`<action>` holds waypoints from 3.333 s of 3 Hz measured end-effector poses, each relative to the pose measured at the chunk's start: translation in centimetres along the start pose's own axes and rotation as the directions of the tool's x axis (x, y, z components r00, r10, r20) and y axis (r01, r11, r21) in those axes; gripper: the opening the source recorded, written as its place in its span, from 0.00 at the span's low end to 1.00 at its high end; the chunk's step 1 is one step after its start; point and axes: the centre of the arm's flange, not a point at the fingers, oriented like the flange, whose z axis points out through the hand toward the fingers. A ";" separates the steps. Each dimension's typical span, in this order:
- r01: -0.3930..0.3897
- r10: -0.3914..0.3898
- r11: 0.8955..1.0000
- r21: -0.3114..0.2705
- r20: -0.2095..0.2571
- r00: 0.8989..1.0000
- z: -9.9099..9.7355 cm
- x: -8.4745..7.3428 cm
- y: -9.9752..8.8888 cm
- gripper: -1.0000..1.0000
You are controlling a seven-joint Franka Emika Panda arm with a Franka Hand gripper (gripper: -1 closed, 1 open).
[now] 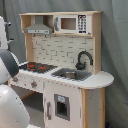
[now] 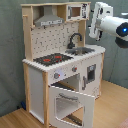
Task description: Play with the kitchen
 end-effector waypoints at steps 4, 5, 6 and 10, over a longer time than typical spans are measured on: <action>0.386 -0.386 0.922 -0.008 -0.068 0.920 -8.4 -6.8 -9.4 1.00; 0.476 -0.476 0.879 -0.017 -0.085 0.876 -9.4 -8.1 -11.4 1.00; 0.551 -0.552 0.834 -0.033 -0.093 0.829 -10.0 -8.8 -12.7 1.00; 0.865 -0.864 0.499 -0.049 -0.106 0.492 -8.6 -19.8 -19.5 1.00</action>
